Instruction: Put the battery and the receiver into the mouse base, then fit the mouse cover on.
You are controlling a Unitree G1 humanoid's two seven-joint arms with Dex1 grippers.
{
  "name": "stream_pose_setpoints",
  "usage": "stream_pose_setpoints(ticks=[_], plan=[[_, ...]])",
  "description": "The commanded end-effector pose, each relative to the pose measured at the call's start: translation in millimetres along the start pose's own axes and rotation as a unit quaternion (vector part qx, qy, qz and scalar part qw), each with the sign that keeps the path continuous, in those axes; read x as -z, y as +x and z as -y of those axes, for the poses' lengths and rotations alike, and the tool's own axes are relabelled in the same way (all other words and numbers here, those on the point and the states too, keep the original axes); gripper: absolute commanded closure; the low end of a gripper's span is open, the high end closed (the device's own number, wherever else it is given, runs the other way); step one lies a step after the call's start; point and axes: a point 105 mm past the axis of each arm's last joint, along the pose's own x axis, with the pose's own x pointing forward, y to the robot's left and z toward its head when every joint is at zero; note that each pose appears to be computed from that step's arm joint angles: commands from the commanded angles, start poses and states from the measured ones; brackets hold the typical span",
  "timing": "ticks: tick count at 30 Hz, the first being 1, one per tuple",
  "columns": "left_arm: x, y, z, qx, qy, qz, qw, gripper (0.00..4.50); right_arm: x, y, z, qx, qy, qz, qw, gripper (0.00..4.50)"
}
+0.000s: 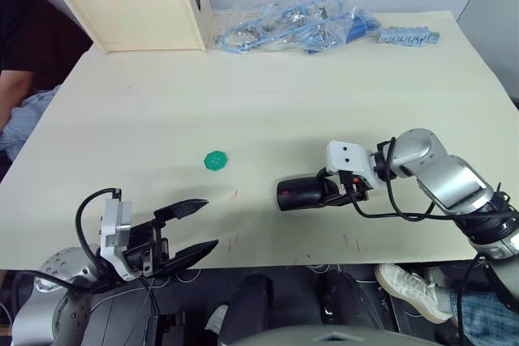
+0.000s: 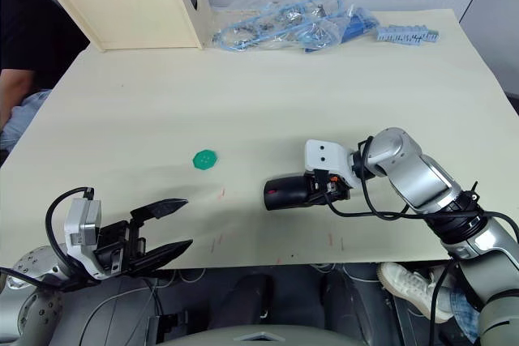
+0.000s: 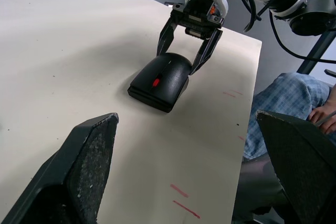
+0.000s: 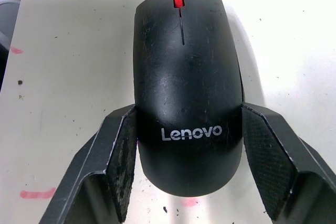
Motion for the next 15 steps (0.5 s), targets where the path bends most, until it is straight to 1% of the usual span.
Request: stream_pose_setpoints(ticks=[1, 15], plan=[[-8.4, -0.6, 2.8, 0.003, 0.021, 0.006, 1.0, 0.0, -5.4, -2.9, 0.8, -0.001, -0.015, 0.001, 1.0, 1.72], [-7.8, 1.1, 4.4, 0.002, 0.019, 0.008, 1.0, 0.0, -5.5, -3.0, 2.0, -0.002, -0.012, 0.002, 1.0, 1.72]])
